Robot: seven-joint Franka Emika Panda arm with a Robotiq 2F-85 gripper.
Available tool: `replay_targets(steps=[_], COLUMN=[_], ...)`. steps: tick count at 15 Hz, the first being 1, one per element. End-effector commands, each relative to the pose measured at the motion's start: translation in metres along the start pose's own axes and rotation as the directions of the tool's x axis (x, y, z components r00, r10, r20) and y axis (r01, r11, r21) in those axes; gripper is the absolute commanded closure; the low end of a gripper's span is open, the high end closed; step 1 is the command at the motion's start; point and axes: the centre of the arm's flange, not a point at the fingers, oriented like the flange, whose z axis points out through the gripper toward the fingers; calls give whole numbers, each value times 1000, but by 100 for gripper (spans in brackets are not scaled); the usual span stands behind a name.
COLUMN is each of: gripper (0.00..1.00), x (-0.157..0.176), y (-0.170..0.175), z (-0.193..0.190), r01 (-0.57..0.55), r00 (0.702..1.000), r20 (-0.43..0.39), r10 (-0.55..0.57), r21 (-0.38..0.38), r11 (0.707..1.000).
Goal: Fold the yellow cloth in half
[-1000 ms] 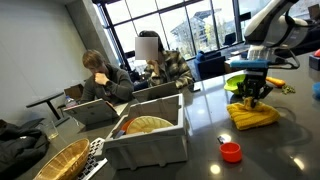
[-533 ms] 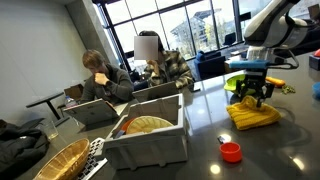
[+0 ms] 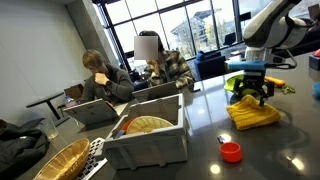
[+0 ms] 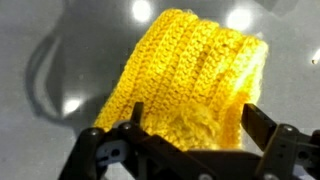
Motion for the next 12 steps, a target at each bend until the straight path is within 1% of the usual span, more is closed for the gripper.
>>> replay_targets(steps=[1, 4, 6, 9, 12], gripper=[0, 0, 0, 0, 0], x=[-18, -35, -48, -69, -86], y=[15, 21, 27, 44, 64], z=[-9, -12, -18, -36, -57], r01=[2, 45, 93, 160, 226], r00=[999, 995, 989, 971, 945], r20=[-54, -94, -118, -184, -249], r10=[-1, -43, -89, -152, -213], r21=[12, 18, 26, 27, 23], r11=[1000, 999, 995, 987, 974])
